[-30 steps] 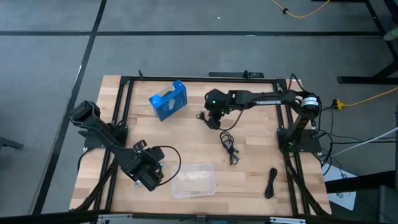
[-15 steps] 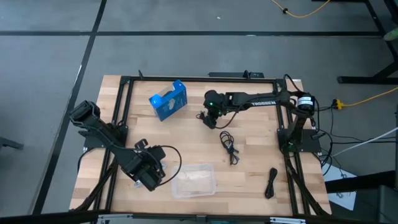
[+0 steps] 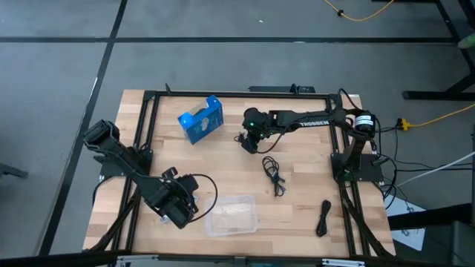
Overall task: Pick and place USB-C Cables
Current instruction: Put the top black charger cable into the transparent bin
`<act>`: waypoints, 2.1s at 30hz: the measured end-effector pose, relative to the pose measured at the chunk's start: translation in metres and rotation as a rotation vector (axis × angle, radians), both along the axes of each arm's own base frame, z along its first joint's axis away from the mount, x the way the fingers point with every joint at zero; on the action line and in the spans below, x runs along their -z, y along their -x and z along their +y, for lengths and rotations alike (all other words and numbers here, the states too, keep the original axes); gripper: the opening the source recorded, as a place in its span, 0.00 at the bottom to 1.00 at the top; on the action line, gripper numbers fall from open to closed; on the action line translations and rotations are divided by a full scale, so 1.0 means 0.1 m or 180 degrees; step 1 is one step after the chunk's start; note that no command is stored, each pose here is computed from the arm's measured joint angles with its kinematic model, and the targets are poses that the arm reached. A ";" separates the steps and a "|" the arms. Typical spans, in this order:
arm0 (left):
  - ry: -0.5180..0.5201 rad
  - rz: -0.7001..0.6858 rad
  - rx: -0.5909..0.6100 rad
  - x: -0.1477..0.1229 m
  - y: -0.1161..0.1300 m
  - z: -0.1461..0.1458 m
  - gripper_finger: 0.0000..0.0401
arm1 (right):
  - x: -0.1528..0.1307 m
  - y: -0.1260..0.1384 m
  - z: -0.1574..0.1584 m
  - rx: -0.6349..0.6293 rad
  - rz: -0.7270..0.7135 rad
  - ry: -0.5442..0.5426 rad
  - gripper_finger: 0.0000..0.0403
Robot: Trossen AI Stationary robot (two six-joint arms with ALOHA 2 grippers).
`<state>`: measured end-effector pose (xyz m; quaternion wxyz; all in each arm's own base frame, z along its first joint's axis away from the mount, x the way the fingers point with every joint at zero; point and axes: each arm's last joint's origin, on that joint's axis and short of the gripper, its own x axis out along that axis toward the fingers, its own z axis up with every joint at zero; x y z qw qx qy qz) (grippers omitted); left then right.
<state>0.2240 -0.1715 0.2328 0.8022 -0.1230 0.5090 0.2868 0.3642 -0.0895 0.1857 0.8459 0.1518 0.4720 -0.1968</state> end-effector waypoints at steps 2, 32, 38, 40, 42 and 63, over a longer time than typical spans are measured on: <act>0.0006 -0.0004 0.0000 0.00 0.00 0.00 0.36 | 0.01 0.00 0.00 -0.0034 -0.0005 -0.0045 0.18; 0.0053 -0.0057 0.0002 0.00 -0.02 -0.02 0.36 | 0.49 -0.19 0.10 -0.0244 0.0154 -0.0136 0.29; 0.0071 -0.0076 0.0002 0.00 -0.02 -0.02 0.36 | 0.52 -0.19 0.10 -0.0293 0.0185 -0.0116 0.25; 0.0070 -0.0076 0.0002 0.00 -0.02 -0.02 0.36 | 0.52 -0.19 0.10 -0.0338 0.0188 -0.0090 0.22; 0.0083 -0.0008 0.0069 0.00 -0.02 -0.03 0.36 | 0.52 -0.20 0.10 -0.0344 0.0162 -0.0080 0.18; 0.0539 0.0339 0.0640 0.03 0.03 -0.20 0.36 | 0.38 -0.23 0.12 -0.0656 -0.0040 -0.0025 0.11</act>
